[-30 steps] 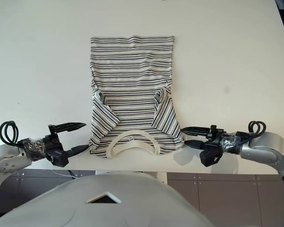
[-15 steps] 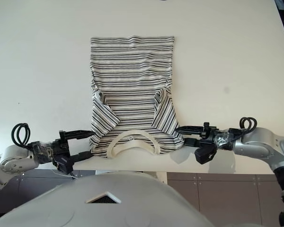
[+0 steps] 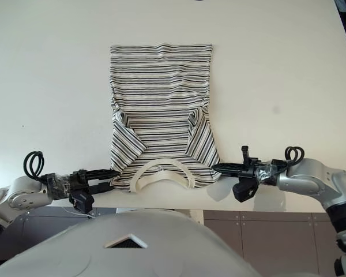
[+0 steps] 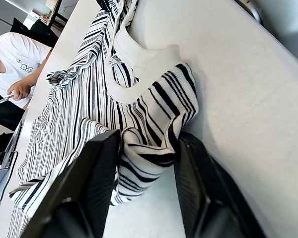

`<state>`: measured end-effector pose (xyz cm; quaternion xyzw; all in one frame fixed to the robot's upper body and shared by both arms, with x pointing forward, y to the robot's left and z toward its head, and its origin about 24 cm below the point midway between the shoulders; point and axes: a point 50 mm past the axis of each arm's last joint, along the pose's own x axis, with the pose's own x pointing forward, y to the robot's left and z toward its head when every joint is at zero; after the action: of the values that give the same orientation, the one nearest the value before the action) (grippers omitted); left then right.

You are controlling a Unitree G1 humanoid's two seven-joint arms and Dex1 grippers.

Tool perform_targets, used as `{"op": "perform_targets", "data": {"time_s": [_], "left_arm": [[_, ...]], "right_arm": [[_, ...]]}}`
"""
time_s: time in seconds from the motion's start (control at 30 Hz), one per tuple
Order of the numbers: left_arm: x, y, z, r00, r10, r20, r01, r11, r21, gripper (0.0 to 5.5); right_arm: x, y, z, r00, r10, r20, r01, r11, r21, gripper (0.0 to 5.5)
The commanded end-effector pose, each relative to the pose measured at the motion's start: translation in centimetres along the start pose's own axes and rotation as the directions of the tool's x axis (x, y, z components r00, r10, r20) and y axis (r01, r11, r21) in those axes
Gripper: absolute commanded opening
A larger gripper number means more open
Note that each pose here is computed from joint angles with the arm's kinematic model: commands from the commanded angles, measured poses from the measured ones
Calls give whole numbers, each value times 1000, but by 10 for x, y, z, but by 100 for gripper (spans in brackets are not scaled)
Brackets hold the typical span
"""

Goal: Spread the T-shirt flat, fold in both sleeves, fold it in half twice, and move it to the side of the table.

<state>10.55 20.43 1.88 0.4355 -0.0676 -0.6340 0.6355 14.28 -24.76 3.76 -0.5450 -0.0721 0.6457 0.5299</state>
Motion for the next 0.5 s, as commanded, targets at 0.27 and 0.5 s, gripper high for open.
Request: {"op": "perform_targets", "data": {"time_s": [0.27, 0.5], "left_arm": [[-7, -26, -17, 977, -144, -155, 124, 984, -130, 56], [-16, -12, 18, 988, -122, -94, 79, 924, -373, 12]], "right_arm": [[10, 5, -1, 999, 28, -23, -27, 999, 29, 10], [1, 5, 31, 997, 47, 67, -71, 907, 416, 10]]}}
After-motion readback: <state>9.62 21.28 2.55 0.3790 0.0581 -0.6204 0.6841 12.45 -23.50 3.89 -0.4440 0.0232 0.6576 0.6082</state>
